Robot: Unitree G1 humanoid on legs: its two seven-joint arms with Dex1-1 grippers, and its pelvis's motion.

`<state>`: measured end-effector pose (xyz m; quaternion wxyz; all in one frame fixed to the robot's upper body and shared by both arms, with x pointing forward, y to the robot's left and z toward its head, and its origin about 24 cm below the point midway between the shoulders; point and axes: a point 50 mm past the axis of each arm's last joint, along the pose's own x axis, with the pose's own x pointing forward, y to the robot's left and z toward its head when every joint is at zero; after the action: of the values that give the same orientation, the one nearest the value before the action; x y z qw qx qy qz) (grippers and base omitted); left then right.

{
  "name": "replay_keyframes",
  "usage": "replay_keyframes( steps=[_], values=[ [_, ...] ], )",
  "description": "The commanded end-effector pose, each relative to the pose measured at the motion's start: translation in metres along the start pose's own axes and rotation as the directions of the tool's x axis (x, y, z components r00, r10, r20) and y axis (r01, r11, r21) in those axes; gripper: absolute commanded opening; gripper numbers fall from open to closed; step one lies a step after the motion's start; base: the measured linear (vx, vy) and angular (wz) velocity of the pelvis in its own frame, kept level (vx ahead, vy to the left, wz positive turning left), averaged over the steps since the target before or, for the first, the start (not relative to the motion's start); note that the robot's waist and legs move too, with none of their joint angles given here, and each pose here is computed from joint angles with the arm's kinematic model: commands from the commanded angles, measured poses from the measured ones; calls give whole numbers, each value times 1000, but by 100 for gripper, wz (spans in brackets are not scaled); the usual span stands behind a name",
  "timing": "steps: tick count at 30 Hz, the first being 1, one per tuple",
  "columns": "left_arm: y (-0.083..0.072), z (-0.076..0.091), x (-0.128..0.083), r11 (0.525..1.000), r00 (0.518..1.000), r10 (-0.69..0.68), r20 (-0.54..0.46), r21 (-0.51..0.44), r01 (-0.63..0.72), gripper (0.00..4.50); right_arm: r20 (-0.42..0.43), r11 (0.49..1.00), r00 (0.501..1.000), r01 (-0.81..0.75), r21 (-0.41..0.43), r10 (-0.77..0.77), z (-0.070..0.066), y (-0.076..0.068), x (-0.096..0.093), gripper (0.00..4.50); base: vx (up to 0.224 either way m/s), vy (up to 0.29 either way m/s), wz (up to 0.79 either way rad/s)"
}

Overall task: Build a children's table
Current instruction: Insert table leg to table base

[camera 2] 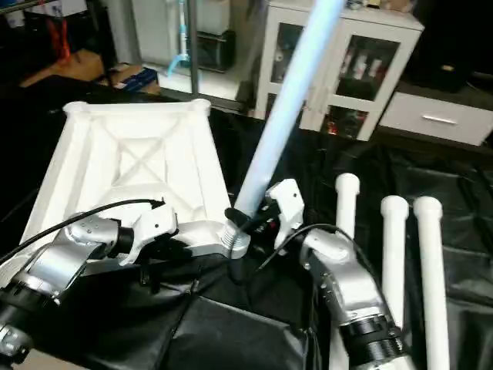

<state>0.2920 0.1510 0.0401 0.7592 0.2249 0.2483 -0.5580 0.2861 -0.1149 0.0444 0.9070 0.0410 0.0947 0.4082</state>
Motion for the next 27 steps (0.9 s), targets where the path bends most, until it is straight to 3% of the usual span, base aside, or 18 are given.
replay_keyframes(
  steps=[1, 9, 18, 20, 22, 25, 27],
  values=[
    [-14, 36, 12, 994, 982, -80, 174, 84, 66, 0, -356, 967, 902, 256, -11, -243, -74, -14, -19, 184, 0, 0, 0],
    [-17, 44, 19, 997, 980, -32, 195, 70, 19, 0, -304, 923, 875, 382, -45, -377, -73, -11, -3, 184, 0, 0, 0],
    [-16, 49, 18, 997, 979, 8, 202, 74, -23, 0, -258, 942, 907, 331, -49, -332, -64, -3, 11, 184, 0, 0, 0],
    [-17, 46, 16, 997, 981, -9, 195, 80, -7, 0, -233, 960, 931, 278, -40, -280, -57, -3, 13, 184, 0, 0, 0],
    [-20, 43, 9, 994, 981, -55, 187, 99, 37, 0, -184, 990, 973, 134, -45, -140, -34, -8, 8, 184, 0, 0, 0],
    [-20, 43, 8, 994, 980, -63, 186, 103, 44, 0, -174, 994, 979, 101, -52, -109, -28, -9, 7, 185, 0, 0, 0],
    [-20, 44, 6, 992, 981, -70, 182, 117, 49, 0, -124, 997, 991, 37, -66, -45, -6, -16, 0, 185, 27, -7, 1]
  ],
)
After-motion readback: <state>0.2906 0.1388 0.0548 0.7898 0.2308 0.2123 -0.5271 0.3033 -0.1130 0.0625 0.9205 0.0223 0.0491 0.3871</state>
